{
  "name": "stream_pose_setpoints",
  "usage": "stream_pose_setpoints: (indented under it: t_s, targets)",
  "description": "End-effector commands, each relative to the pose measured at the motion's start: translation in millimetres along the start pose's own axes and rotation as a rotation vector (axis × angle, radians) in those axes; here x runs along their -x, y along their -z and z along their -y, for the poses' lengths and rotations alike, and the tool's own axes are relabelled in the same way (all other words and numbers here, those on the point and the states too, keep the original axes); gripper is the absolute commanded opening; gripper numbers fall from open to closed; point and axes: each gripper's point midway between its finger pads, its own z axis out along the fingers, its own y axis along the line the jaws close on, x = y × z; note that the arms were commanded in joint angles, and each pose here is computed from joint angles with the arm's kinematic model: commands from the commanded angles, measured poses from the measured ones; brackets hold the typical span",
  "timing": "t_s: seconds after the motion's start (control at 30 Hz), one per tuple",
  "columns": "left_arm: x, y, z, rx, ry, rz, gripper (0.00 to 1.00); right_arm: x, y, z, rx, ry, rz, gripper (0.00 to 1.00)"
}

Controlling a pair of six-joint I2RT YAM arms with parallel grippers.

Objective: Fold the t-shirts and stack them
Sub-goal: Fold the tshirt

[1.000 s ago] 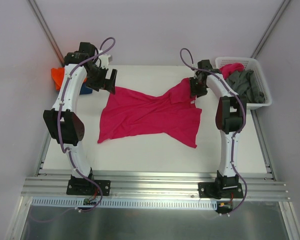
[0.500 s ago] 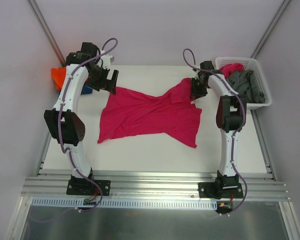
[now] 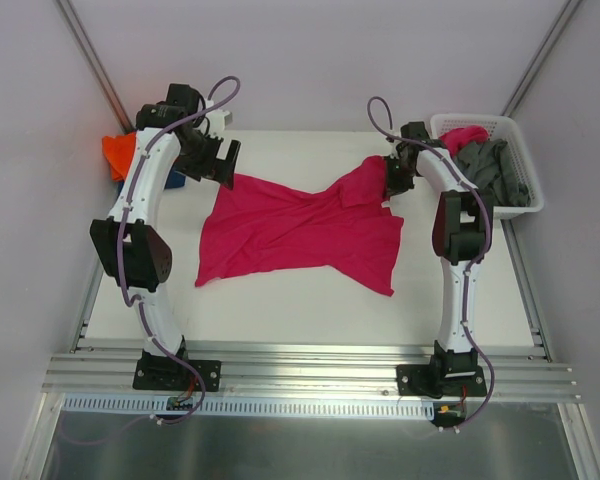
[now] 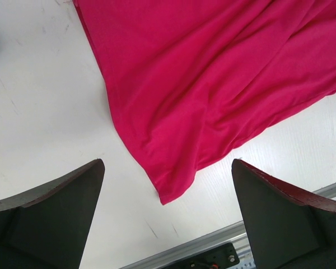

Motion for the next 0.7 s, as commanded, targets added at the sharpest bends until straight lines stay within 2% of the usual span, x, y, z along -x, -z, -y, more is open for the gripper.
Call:
stream_pose_setpoints:
  t_s: [0.0, 0.1, 0.13, 0.17, 0.2, 0.23, 0.27, 0.33, 0.47, 0.53, 0.57, 0.67]
  targets:
    - [5, -2, -9, 0.048, -0.008, 0.000, 0.99, 17, 26, -2, 0.008, -0.014, 0.056, 0.01]
    - [12, -21, -24, 0.047, 0.022, -0.006, 0.99, 19, 32, -2, 0.007, -0.019, 0.066, 0.01]
    - [9, -43, -43, 0.050, 0.063, -0.045, 0.99, 20, 35, -2, 0.008, -0.020, 0.071, 0.01]
    - [30, -40, -54, 0.071, 0.055, 0.013, 0.99, 19, 35, -3, 0.007, -0.017, 0.071, 0.01]
    - [37, -45, -67, 0.087, 0.053, 0.025, 0.99, 18, 37, -2, 0.006, -0.019, 0.070, 0.01]
    - [36, -66, -85, 0.088, 0.073, 0.004, 0.99, 17, 38, -4, 0.007, -0.018, 0.068, 0.01]
    - [52, -65, -91, 0.095, 0.060, 0.053, 0.99, 15, 41, -3, 0.007, -0.019, 0.065, 0.01]
    - [49, -83, -107, 0.078, 0.090, 0.043, 0.92, 11, 44, -4, 0.009, -0.020, 0.061, 0.01]
    - [50, -104, -107, 0.024, 0.090, 0.044, 0.63, 2, 49, -5, 0.006, -0.021, 0.049, 0.01]
    - [49, -114, -107, -0.002, 0.091, 0.039, 0.59, 0, 51, -5, 0.005, -0.019, 0.047, 0.01]
    - [53, -114, -104, -0.021, 0.085, 0.054, 0.51, -1, 53, -5, 0.005, -0.017, 0.047, 0.01]
    - [60, -119, -107, -0.041, 0.091, 0.081, 0.52, -2, 54, -4, -0.002, -0.010, 0.048, 0.01]
